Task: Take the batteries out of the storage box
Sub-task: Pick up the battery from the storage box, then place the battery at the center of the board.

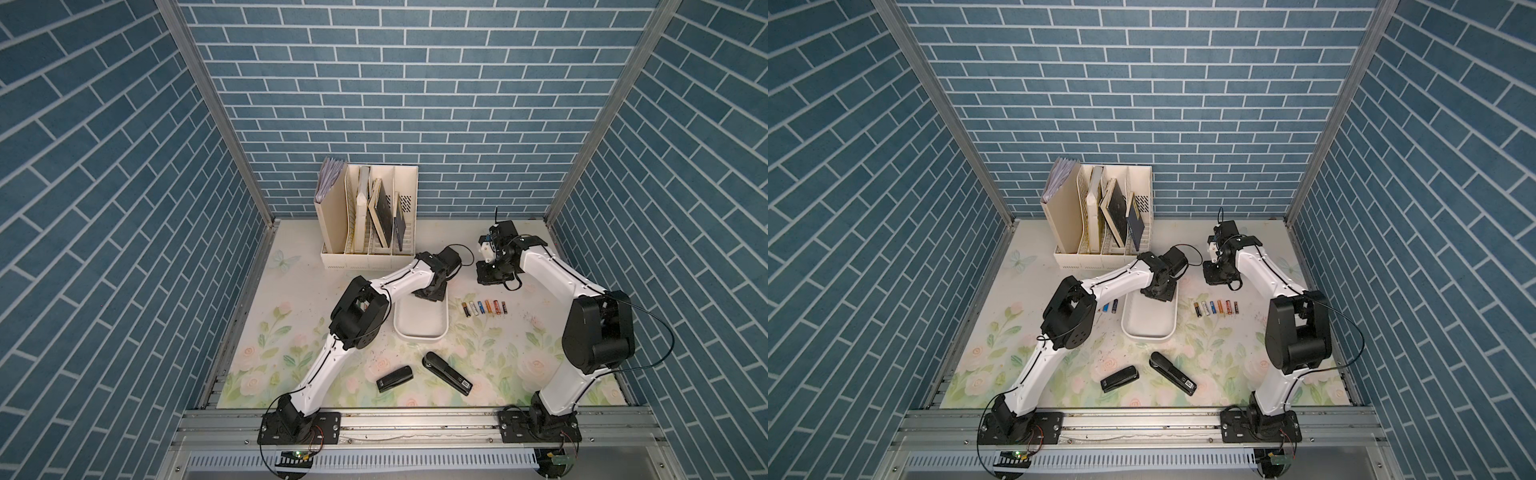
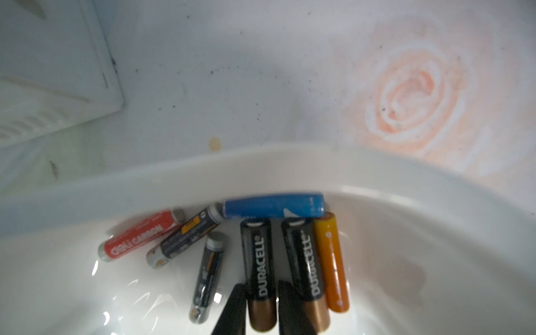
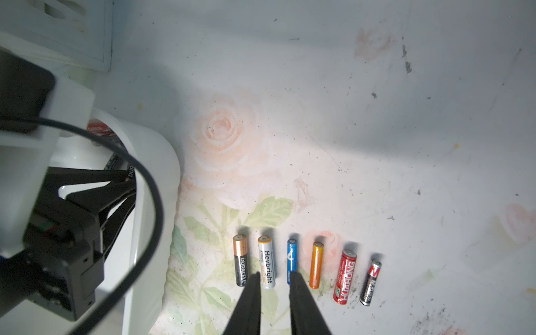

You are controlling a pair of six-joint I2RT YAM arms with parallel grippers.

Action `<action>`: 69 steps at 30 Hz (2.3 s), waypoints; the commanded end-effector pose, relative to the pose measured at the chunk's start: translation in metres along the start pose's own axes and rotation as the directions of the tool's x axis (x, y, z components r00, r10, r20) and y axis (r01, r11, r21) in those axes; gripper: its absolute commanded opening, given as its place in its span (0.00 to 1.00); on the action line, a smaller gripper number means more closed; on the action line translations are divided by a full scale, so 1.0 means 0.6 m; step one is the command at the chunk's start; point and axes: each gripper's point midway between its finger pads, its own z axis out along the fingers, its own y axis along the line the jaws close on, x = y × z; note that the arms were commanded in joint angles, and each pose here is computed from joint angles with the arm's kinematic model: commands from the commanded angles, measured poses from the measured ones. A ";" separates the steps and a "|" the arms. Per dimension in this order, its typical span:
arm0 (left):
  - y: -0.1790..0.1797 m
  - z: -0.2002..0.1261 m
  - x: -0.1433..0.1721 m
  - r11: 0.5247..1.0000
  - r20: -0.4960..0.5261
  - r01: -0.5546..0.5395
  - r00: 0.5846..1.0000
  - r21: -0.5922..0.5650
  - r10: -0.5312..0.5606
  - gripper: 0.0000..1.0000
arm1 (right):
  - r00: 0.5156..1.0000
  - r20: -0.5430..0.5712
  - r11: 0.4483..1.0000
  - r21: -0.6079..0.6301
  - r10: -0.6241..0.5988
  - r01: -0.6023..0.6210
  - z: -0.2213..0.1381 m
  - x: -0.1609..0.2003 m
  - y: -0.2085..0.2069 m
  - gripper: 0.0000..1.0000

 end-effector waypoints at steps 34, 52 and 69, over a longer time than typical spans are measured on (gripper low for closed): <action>0.132 -0.170 0.012 0.968 0.072 0.174 0.979 0.179 -0.189 0.21 | 1.000 0.002 0.999 -0.045 -0.017 0.017 0.009 -0.023 0.055 0.22; 0.421 -0.151 0.133 0.930 0.011 0.367 0.930 -0.025 -0.367 0.21 | 1.000 -0.008 0.999 -0.038 -0.026 0.026 0.010 -0.028 0.060 0.22; 0.458 -0.072 0.188 0.943 -0.106 0.323 0.938 -0.086 -0.331 0.21 | 0.999 -0.029 0.999 -0.025 -0.027 0.026 0.017 -0.027 0.058 0.22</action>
